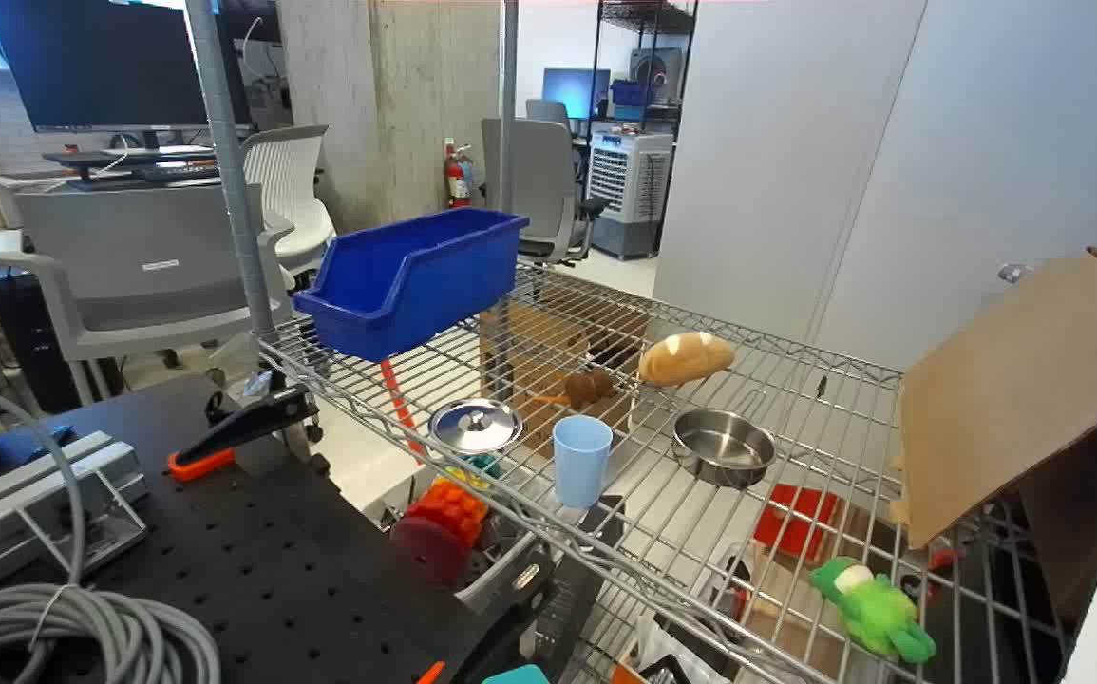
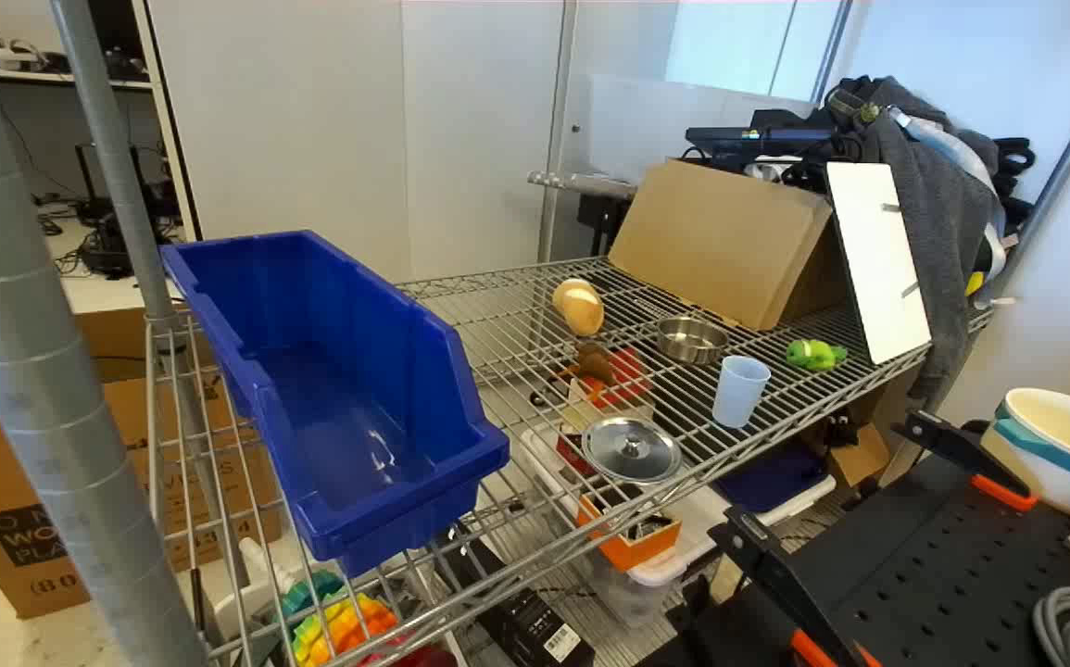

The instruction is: Place the silver lid on the silver pot

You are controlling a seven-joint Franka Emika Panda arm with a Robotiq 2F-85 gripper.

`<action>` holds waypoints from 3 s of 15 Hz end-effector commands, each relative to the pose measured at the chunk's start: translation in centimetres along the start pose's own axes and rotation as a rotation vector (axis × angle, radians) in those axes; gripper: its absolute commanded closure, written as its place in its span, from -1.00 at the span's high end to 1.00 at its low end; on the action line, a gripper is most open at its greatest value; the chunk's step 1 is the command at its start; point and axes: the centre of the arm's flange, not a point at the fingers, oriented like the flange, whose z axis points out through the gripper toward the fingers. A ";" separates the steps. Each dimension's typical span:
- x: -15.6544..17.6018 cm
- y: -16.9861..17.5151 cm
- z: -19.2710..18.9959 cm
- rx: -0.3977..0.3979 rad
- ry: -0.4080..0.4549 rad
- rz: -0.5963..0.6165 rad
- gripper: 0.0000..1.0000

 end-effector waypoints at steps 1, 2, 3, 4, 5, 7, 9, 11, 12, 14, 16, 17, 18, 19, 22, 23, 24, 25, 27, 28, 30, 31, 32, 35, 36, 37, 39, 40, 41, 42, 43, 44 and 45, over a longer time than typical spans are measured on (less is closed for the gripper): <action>0.0 0.0 0.0 0.000 0.000 0.000 1.00; 0.0 0.0 0.0 0.000 0.000 0.000 1.00; 0.0 0.0 0.0 0.000 0.000 0.000 1.00; 0.0 0.0 0.0 0.000 0.000 0.000 1.00; 0.0 0.0 0.0 0.000 0.000 0.000 1.00; 0.3 0.2 0.3 0.010 0.014 0.005 1.00; 1.6 0.9 1.6 0.051 0.053 -0.002 1.00; 3.8 1.3 3.5 0.086 0.118 -0.006 1.00; 5.4 1.6 5.0 0.121 0.152 -0.005 1.00; 8.3 1.8 7.7 0.172 0.201 -0.005 1.00; 11.8 1.6 10.9 0.219 0.260 0.033 1.00; 13.5 1.5 12.4 0.227 0.276 0.054 1.00; 15.2 1.4 13.9 0.231 0.296 0.072 1.00; 16.5 1.2 15.3 0.237 0.311 0.085 1.00; 20.2 0.3 19.9 0.253 0.363 0.110 1.00; 21.3 -0.1 21.5 0.264 0.372 0.117 1.00; 22.4 -0.7 23.1 0.278 0.383 0.121 1.00; 23.3 -1.1 24.5 0.287 0.391 0.129 1.00; 25.1 -2.2 27.4 0.312 0.391 0.137 1.00; 26.0 -2.8 28.9 0.304 0.390 0.140 1.00; 27.3 -3.6 31.1 0.293 0.388 0.137 1.00; 28.0 -3.9 32.0 0.283 0.386 0.134 1.00; 28.7 -4.4 32.8 0.271 0.383 0.130 1.00; 29.9 -5.3 34.5 0.238 0.339 0.124 1.00; 30.3 -5.9 34.8 0.230 0.320 0.122 1.00; 30.7 -6.4 35.1 0.225 0.309 0.120 1.00; 31.1 -7.5 35.6 0.221 0.288 0.114 1.00; 31.2 -8.1 35.8 0.220 0.282 0.111 1.00; 31.5 -8.5 36.1 0.216 0.279 0.109 1.00; 31.8 -8.9 36.4 0.211 0.276 0.109 1.00; 32.1 -9.2 36.6 0.209 0.271 0.111 1.00; 32.4 -9.3 36.9 0.207 0.274 0.115 1.00; 32.6 -9.5 37.2 0.203 0.279 0.117 1.00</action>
